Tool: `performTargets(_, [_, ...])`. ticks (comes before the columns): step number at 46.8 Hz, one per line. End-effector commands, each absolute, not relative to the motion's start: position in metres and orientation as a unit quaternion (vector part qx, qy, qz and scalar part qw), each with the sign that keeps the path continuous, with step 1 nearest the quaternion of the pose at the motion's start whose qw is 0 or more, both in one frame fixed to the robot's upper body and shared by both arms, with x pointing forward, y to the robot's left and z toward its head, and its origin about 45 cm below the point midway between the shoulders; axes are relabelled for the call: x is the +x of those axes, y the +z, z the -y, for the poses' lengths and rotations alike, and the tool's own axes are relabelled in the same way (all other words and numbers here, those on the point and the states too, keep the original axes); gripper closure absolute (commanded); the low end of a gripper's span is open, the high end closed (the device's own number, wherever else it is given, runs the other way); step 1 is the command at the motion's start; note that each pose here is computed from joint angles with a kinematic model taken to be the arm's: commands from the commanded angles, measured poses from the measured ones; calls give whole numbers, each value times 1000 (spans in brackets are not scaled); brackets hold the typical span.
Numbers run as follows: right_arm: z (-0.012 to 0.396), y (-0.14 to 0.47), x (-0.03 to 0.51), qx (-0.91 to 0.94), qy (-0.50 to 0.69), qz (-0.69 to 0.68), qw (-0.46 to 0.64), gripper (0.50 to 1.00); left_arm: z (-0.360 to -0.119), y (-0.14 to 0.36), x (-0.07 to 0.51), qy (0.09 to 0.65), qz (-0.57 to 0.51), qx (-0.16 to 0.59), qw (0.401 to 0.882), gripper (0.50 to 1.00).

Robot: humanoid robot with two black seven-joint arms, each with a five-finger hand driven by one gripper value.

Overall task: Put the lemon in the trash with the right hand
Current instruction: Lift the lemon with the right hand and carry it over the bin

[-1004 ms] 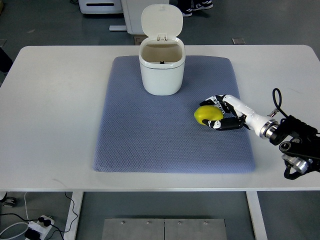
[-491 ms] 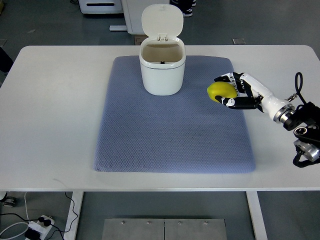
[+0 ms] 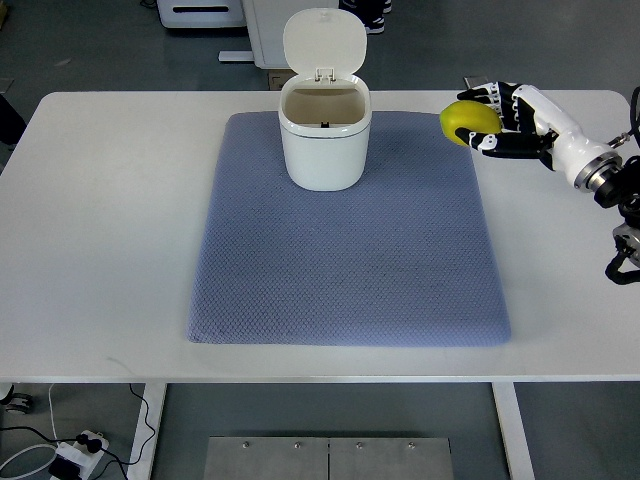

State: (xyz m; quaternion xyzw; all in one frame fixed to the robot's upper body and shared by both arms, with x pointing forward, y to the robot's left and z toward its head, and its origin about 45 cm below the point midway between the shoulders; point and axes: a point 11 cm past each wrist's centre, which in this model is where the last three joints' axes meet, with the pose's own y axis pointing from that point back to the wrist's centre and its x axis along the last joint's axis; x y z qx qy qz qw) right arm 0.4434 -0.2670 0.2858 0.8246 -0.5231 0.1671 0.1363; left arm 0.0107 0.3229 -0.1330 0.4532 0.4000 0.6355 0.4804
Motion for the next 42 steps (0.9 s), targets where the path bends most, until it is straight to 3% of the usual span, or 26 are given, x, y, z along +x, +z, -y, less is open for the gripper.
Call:
performTargets(1, [264,296,448,824,174,522,135,1000,-323,-133,11,636,-400,453,481,500])
performTargets(9, [249,307,454,828,178,515,132,1000,-323,-133,11,635,-400,453,480,500])
performTargets(33, [144,319,476,857,171,472,120,1000,-323,-133,11,635,-400,453,480,500])
performTargets(42, [122,313,489,858,165,467,135,1000,-323,-133,11,635,-400,453,480,500])
